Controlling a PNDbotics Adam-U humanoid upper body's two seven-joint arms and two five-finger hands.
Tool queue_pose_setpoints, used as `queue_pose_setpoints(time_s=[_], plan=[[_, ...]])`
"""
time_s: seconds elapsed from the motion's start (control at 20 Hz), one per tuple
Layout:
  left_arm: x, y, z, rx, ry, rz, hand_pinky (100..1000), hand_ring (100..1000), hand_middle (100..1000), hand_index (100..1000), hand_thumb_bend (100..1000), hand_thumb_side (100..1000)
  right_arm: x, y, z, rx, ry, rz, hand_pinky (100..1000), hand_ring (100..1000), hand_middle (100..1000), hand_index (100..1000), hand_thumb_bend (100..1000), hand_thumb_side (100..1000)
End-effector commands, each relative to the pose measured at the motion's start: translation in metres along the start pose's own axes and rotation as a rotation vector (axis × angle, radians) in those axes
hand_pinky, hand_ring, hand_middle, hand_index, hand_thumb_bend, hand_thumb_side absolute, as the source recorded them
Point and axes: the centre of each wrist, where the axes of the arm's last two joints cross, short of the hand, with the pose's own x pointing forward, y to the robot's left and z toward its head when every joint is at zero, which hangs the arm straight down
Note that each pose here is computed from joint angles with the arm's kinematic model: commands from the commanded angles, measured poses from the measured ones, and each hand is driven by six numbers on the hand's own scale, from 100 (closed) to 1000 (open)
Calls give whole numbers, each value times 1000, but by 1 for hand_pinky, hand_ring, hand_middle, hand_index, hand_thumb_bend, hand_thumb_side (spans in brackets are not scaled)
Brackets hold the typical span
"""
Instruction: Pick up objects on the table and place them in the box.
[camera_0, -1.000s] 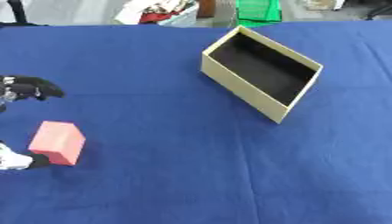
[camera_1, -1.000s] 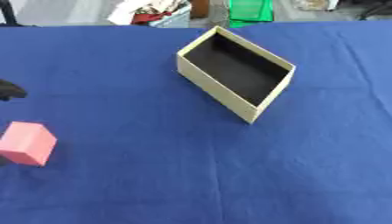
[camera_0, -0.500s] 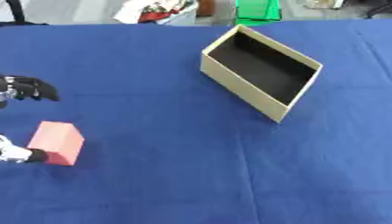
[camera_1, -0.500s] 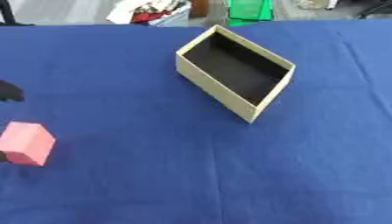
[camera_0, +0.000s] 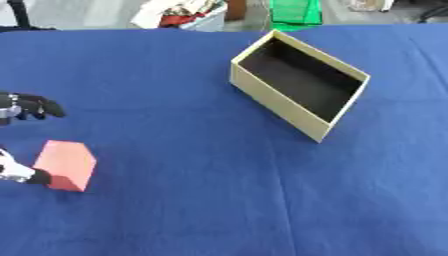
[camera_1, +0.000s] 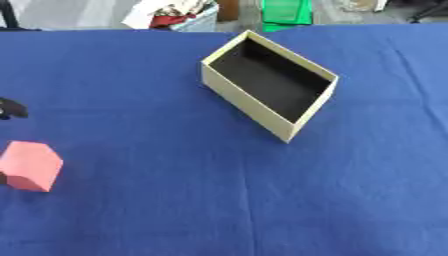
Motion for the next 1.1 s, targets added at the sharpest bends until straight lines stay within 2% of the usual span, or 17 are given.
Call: queue_pose_setpoints(time_s=[0.05,0.25,0.55,0.7,0.9,1.1], plan=[[-8,6,3,-22,22,-33,882,921,966,981,802,638,4,-4,-5,-8,-23,2,809,784,780,826,100,951],[-12,4,-1,-59,13,-53,899,936,977,988,843,644,4,-4,-4,-10,-21,0,809,783,779,826,100,951],[-16,3,-5,-82,10,-74,896,932,969,984,827,629,4,-4,-4,-9,-19,-2,810,783,778,825,100,943],[-16,4,-6,-74,35,-95,901,934,966,981,872,630,3,-4,-3,-9,-17,-3,810,783,778,825,100,952],[-18,1,-12,-63,83,-116,896,927,952,971,853,632,3,-3,-3,-8,-17,-5,810,784,778,825,100,951],[-19,-5,-21,-73,89,-122,891,921,942,963,833,626,3,-3,-3,-10,-15,-6,810,784,778,825,100,952]])
